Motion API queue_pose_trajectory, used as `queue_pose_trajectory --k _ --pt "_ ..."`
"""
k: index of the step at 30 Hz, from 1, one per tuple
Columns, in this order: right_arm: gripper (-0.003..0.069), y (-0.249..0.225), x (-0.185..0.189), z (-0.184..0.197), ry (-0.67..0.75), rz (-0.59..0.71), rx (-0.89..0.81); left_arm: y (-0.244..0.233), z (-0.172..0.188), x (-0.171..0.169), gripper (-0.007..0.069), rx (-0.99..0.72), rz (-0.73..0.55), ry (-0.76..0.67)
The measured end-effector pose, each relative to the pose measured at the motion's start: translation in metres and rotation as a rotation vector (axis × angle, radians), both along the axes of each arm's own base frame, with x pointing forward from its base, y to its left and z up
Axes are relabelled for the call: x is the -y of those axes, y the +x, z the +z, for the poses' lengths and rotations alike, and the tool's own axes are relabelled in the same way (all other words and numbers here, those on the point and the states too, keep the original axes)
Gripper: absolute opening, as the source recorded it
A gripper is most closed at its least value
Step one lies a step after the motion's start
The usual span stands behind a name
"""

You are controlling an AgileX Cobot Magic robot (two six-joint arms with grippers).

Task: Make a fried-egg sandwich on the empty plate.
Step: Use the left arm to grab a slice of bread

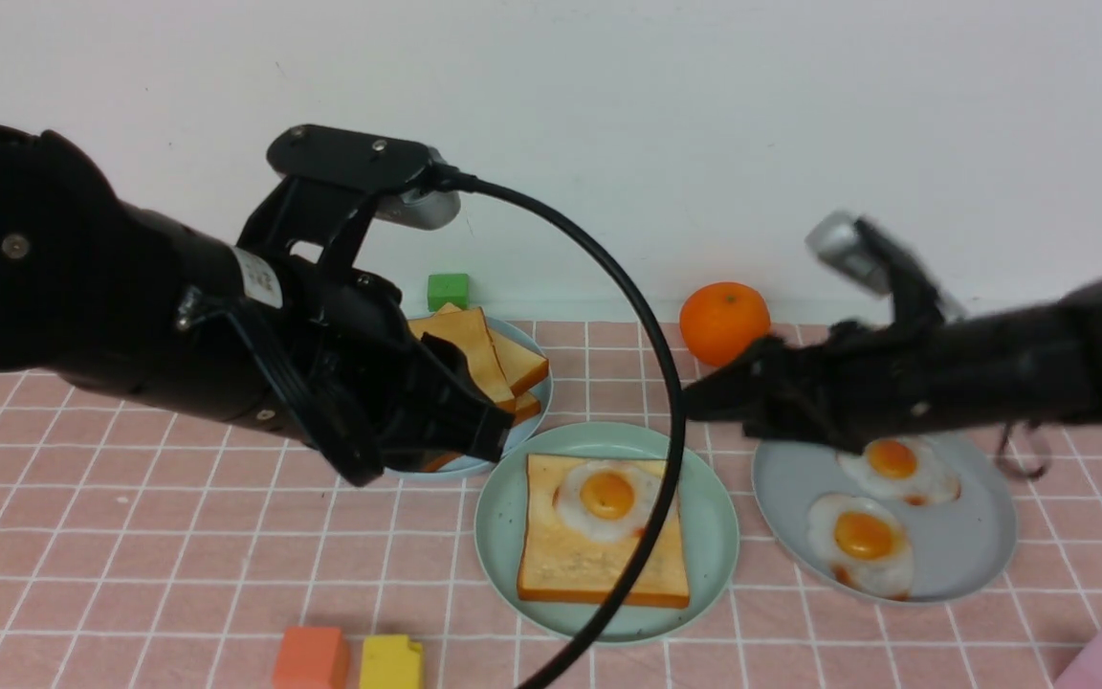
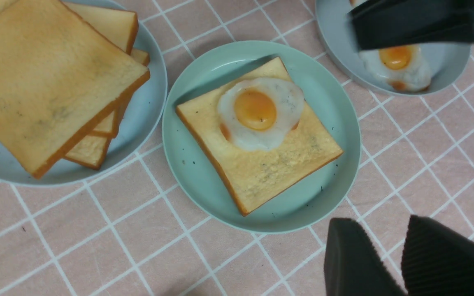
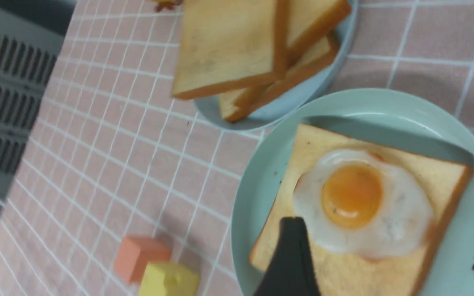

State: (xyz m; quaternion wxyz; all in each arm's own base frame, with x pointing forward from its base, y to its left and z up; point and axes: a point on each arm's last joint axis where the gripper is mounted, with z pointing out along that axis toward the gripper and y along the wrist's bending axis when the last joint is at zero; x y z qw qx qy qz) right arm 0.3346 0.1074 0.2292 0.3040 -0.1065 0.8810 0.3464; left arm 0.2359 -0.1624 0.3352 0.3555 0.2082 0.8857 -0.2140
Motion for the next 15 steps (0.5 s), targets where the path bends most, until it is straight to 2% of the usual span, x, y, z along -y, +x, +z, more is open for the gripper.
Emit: queue_pose_trajectory --k 3,6,11,14,15 --pt "0.0536 -0.015 0.008 0.033 -0.101 0.019 0.009 0.007 -0.006 -0.003 0.0240 -0.010 0.025 0.023" --pt "0.0531 -0.030 0.019 0.057 -0.213 -0.030 0.027 0.024 -0.012 -0.015 0.0240 -0.042 0.103 0.014" --pt "0.0531 -0.062 0.033 0.093 -0.258 -0.131 0.094 0.063 -0.022 -0.055 0.0244 -0.157 0.332 -0.128" --pt "0.0531 -0.076 0.036 0.095 -0.254 -0.155 0.112 0.080 -0.037 -0.073 0.0262 -0.246 0.430 -0.201" --pt "0.0531 -0.086 0.038 0.091 -0.250 -0.170 0.116 0.093 -0.055 -0.084 0.0300 -0.331 0.493 -0.250"
